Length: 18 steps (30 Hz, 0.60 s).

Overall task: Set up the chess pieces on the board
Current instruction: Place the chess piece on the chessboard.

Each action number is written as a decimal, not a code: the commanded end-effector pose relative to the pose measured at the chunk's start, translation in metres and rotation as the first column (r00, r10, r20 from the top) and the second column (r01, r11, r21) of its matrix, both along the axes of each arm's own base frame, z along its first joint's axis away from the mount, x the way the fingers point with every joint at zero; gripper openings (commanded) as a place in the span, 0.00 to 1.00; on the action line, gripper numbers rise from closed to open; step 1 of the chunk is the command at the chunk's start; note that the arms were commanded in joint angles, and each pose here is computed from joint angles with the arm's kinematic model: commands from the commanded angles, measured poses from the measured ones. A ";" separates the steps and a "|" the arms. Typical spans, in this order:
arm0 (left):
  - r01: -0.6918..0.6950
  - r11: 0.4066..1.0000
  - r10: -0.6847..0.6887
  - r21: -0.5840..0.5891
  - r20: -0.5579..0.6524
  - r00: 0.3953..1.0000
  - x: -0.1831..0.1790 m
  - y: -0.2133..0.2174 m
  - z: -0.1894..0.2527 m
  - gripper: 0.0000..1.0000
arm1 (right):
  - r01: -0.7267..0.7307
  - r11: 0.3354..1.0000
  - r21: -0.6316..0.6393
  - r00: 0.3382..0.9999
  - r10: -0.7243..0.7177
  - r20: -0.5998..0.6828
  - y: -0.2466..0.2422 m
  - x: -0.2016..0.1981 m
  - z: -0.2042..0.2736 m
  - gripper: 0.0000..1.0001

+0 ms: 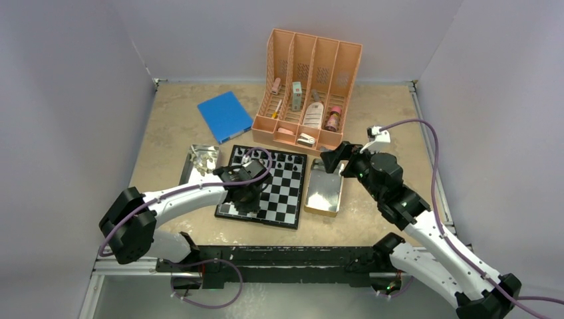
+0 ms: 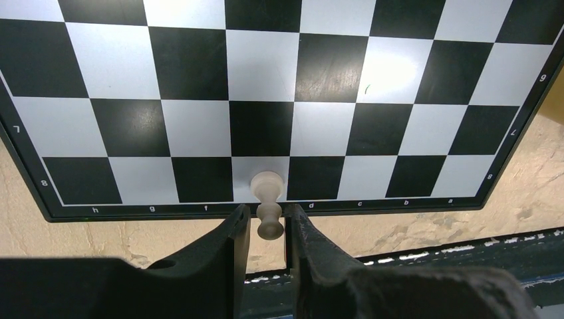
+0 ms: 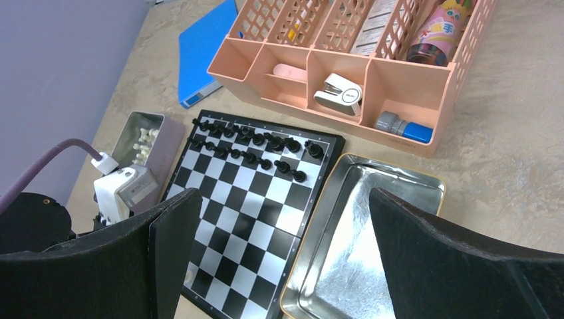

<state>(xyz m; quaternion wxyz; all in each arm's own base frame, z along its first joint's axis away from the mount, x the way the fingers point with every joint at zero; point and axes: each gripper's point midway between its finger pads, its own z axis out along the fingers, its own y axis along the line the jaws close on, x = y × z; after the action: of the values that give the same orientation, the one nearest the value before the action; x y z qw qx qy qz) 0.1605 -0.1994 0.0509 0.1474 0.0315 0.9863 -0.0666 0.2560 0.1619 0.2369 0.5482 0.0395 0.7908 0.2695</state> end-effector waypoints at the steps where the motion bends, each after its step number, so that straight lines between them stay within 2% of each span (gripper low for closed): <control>1: -0.003 1.000 0.003 -0.019 0.025 1.000 0.006 -0.006 0.008 0.25 | -0.010 1.000 0.021 0.999 0.008 0.051 0.004 0.004 0.016 0.99; 12: 0.009 0.998 -0.003 -0.068 0.084 0.996 0.019 -0.019 0.033 0.45 | -0.028 0.999 0.027 0.998 0.027 0.052 0.008 0.004 0.019 0.99; 18: 0.031 0.993 -0.007 -0.116 0.202 0.979 0.038 -0.026 0.075 0.48 | -0.040 0.999 0.037 0.997 0.038 0.066 0.009 0.002 0.025 0.99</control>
<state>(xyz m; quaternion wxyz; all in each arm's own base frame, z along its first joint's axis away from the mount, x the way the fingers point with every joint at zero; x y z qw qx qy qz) 0.1783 -0.2157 0.0808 0.1819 0.0315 0.9785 -0.0923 0.2562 0.1675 0.2338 0.5403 0.0314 0.7943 0.2761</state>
